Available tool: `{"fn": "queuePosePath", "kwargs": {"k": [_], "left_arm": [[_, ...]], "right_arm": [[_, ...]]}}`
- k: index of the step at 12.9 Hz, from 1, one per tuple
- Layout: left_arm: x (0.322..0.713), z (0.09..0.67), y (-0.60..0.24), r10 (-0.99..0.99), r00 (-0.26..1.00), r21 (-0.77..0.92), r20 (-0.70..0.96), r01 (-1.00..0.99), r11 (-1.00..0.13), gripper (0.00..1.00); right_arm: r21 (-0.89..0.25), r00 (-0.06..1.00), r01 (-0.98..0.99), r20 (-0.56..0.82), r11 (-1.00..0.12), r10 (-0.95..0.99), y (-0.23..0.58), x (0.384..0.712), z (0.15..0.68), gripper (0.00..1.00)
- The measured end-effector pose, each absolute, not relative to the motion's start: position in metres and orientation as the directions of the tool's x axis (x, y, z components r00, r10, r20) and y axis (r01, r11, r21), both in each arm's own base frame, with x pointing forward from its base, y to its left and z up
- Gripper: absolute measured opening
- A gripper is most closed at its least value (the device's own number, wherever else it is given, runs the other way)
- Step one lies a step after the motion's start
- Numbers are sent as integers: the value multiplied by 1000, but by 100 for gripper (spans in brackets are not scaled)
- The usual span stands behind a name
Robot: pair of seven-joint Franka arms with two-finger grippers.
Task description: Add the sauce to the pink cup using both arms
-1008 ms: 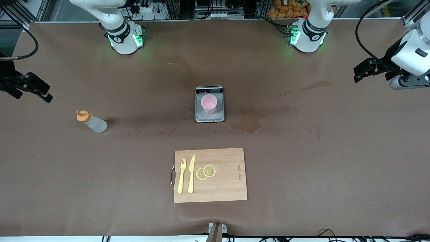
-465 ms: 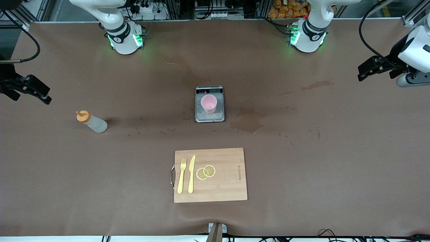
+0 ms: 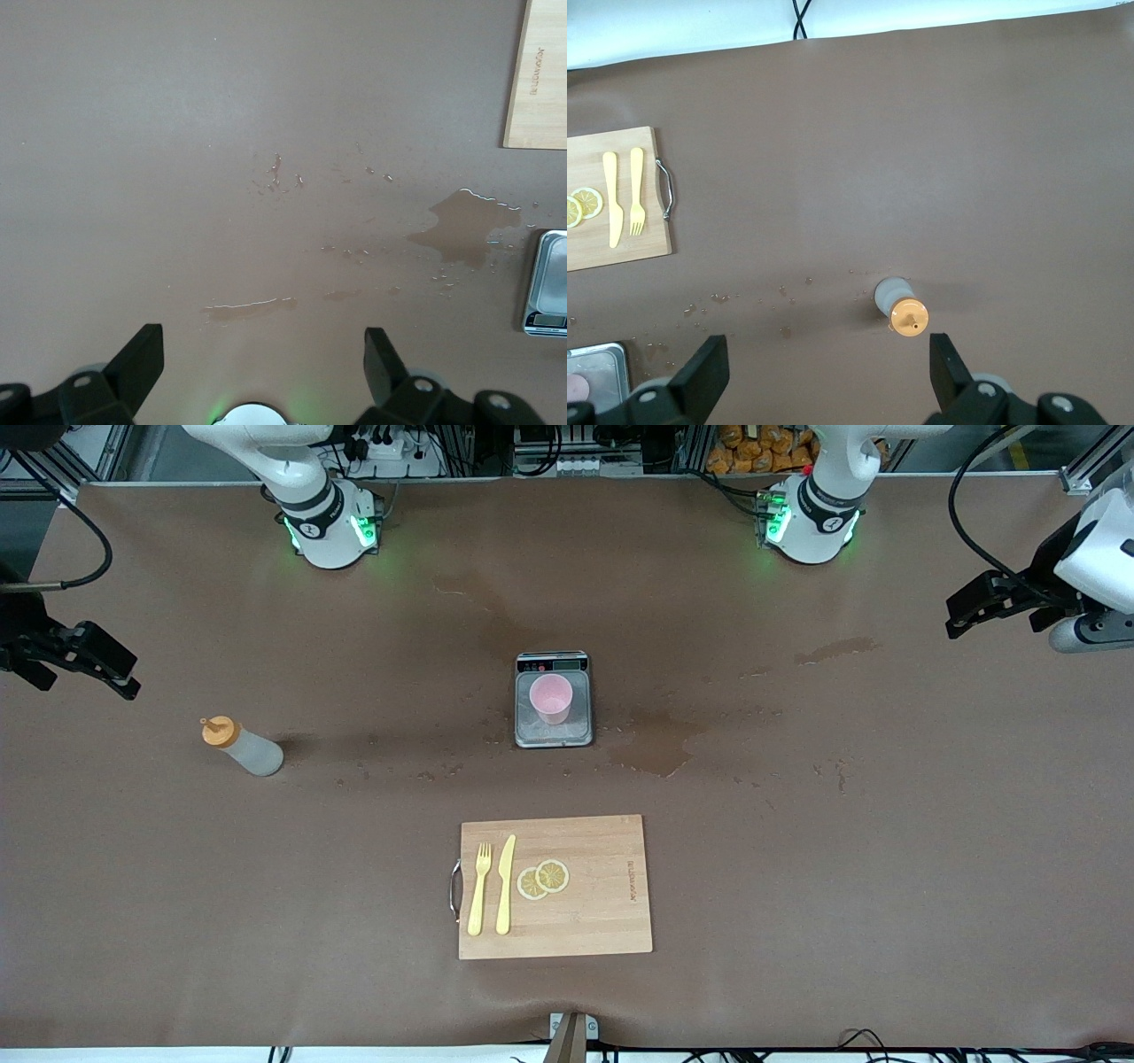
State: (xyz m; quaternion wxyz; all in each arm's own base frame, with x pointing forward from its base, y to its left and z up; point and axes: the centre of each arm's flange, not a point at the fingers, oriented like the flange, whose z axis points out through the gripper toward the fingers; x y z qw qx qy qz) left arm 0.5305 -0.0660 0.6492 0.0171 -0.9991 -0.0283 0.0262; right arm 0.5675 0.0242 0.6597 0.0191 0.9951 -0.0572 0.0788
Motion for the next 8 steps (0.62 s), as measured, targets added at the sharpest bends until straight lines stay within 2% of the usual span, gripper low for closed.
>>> {"fn": "queuePosePath", "kwargs": {"k": [8], "left_arm": [[538, 655, -68, 55, 998, -28, -17, 54, -998, 100]], "right_arm": [[-29, 980, -135, 144, -990, -138, 20, 569, 657, 100]]}}
